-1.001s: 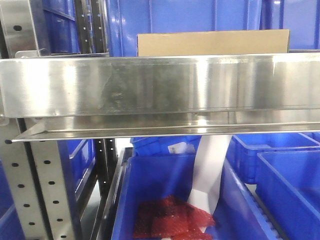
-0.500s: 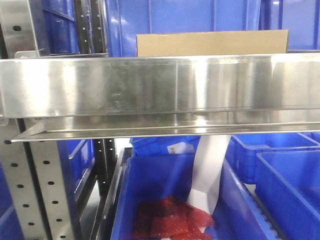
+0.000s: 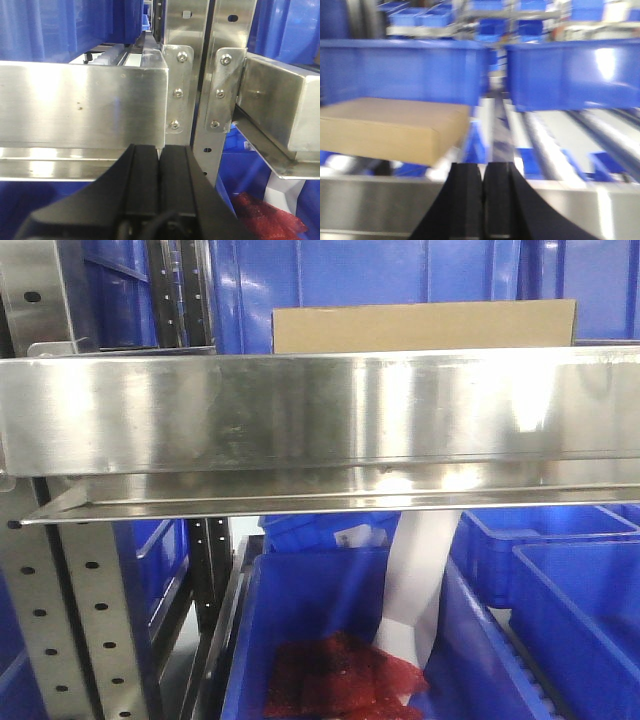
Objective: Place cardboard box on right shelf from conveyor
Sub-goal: 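Withdraw the right gripper from the box on the shelf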
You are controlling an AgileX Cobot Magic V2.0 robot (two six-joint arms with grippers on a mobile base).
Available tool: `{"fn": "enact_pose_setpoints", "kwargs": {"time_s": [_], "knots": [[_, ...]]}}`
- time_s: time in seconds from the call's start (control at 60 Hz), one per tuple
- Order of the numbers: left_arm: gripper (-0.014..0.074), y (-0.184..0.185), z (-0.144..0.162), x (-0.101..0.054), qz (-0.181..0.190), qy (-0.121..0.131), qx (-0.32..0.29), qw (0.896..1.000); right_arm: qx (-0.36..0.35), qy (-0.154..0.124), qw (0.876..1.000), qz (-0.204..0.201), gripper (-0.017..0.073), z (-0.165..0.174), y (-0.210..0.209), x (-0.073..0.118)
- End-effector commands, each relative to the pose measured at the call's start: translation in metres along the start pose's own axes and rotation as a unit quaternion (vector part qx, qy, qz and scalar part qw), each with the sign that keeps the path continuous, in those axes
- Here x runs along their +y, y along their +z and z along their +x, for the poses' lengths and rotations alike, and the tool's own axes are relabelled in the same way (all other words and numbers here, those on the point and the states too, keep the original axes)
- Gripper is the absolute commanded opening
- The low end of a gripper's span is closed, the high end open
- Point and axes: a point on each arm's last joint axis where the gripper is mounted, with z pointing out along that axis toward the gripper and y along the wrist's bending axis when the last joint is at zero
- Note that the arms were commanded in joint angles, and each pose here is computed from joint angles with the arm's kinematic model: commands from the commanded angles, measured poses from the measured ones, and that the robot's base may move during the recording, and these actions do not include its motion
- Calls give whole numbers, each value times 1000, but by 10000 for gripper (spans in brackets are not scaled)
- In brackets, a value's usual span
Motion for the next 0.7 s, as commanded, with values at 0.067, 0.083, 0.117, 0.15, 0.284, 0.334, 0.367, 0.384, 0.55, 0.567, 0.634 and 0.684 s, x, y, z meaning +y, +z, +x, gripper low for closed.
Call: {"fn": "enact_pose_setpoints", "kwargs": {"time_s": [0.067,0.083,0.117,0.15,0.284,0.334,0.367,0.384,0.55,0.567,0.634,0.684], "knots": [[-115,-1,-6,0,-2,-3,-46,999,-74,-7,997,31,57,13,-10,-5],[-116,-1,-6,0,-2,-3,-46,999,-75,-7,997,34,57,16,-11,-5],[-116,-1,-6,0,-2,-3,-46,999,-77,-8,996,35,57,22,-12,-5],[-116,-1,-6,0,-2,-3,-46,999,-79,-8,996,36,57,29,-13,-6],[-116,-1,-6,0,-2,-3,-46,999,-69,-8,997,38,57,53,-9,-8],[-116,-1,-6,0,-2,-3,-46,999,-65,-7,997,39,57,58,-8,-8],[-116,-1,-6,0,-2,-3,-46,999,-57,-7,998,38,57,58,-8,-8],[-115,-1,-6,0,-2,-3,-46,999,-57,-7,998,38,57,58,-8,-8],[-115,-1,-6,0,-2,-3,-46,999,-65,-7,997,39,57,57,-8,-8],[-116,-1,-6,0,-2,-3,-46,999,-65,-7,997,39,57,57,-8,-8],[-116,-1,-6,0,-2,-3,-46,999,-65,-7,997,39,57,57,-8,-8],[-115,-1,-6,0,-2,-3,-46,999,-65,-7,997,39,57,57,-8,-8]]}}
